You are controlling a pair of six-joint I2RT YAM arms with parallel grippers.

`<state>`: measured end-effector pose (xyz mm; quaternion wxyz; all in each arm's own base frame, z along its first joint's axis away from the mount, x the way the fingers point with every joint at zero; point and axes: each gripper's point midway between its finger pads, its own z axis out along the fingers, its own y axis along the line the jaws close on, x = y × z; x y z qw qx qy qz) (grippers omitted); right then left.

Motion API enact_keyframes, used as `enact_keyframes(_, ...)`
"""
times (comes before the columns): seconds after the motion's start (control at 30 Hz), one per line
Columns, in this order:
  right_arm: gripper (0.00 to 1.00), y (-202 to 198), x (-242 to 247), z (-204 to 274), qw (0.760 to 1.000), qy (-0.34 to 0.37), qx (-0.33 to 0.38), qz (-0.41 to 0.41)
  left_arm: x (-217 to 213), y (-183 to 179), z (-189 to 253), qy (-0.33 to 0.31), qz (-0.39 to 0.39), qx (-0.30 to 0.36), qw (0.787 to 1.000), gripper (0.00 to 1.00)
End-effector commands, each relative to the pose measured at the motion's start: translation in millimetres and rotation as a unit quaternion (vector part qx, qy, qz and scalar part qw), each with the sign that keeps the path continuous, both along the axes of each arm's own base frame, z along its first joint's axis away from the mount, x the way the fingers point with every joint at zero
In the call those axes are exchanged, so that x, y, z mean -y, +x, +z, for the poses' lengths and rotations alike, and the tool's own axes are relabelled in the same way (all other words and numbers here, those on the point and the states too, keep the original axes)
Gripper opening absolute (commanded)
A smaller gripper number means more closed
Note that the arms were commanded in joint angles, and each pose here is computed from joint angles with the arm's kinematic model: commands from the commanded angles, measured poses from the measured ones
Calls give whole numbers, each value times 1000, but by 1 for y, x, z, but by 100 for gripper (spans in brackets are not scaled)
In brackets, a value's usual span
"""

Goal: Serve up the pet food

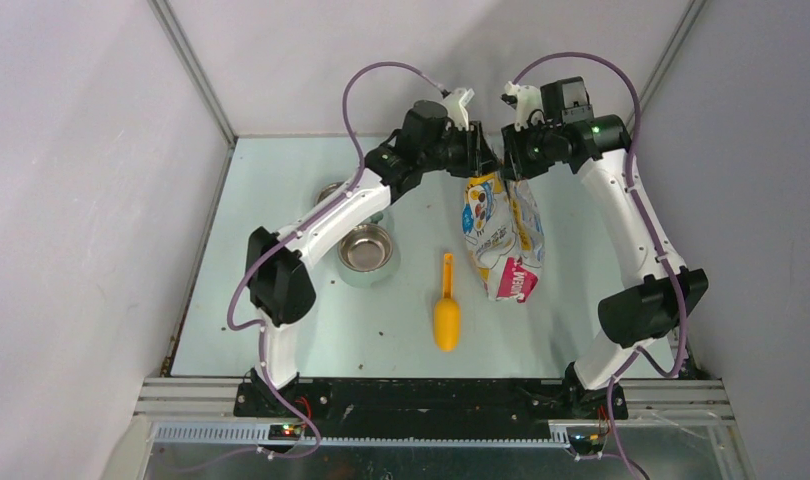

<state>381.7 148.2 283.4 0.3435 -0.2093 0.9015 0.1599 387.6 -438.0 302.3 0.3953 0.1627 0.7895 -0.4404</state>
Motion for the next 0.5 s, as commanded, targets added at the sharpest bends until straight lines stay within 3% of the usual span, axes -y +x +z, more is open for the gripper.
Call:
enact_keyframes(0.0,24,6,8,-3,1000,-22,13,-13,2,-11,11,1,-10,25,1000,39)
enact_keyframes(0.17,20,2,9,-4,1000,-22,11,-11,2,-10,3,11,-2,20,1000,34)
enact_keyframes(0.47,14,-2,10,-5,1000,-25,10,-10,9,-4,-9,7,7,1,1000,36)
